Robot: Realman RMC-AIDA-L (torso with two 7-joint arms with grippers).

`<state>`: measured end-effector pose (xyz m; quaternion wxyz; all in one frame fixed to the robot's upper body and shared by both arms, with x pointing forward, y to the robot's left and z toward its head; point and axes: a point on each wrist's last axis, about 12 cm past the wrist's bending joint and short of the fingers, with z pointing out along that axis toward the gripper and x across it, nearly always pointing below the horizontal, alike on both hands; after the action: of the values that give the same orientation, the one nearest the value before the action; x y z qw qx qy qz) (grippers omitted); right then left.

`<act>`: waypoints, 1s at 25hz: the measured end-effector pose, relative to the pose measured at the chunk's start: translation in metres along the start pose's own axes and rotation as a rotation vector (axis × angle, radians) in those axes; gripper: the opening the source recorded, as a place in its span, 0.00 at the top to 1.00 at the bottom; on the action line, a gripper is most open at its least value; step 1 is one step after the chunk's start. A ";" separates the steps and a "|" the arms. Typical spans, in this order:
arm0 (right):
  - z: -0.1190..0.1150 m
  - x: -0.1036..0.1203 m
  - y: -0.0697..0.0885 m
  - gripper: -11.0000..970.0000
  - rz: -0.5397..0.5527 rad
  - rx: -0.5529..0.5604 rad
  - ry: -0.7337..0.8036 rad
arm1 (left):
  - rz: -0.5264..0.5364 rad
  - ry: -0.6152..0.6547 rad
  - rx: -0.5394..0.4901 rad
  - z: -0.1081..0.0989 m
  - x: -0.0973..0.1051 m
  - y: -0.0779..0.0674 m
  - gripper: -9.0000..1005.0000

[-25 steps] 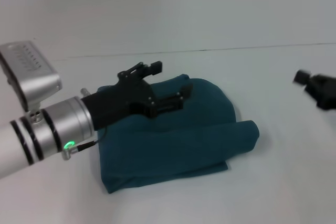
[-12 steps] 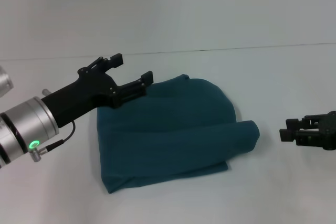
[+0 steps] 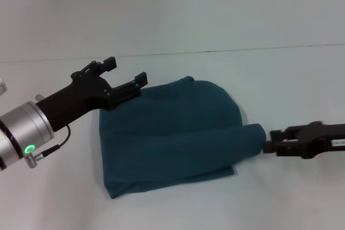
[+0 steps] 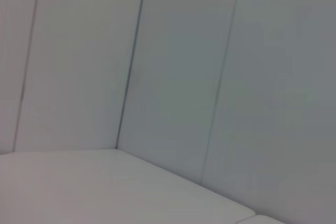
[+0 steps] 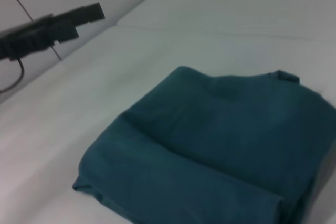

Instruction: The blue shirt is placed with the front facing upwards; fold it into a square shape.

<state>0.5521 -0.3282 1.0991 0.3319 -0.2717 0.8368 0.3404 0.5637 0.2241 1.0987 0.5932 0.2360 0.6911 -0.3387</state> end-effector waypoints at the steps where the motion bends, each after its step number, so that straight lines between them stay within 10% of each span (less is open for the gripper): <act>1: 0.005 0.000 0.001 0.43 -0.003 -0.006 0.011 | -0.002 -0.001 -0.005 -0.001 0.000 0.001 0.05; 13: 0.010 0.015 0.017 0.44 -0.099 -0.147 0.118 | -0.038 -0.007 -0.106 -0.010 0.006 0.021 0.05; 25: -0.018 0.028 0.000 0.43 -0.081 0.064 -0.099 | -0.023 0.020 -0.120 -0.005 0.011 0.023 0.05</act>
<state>0.5276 -0.3480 1.0880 0.3949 -0.2772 0.8181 0.3128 0.5747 0.2422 1.0843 0.5952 0.1956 0.7188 -0.3012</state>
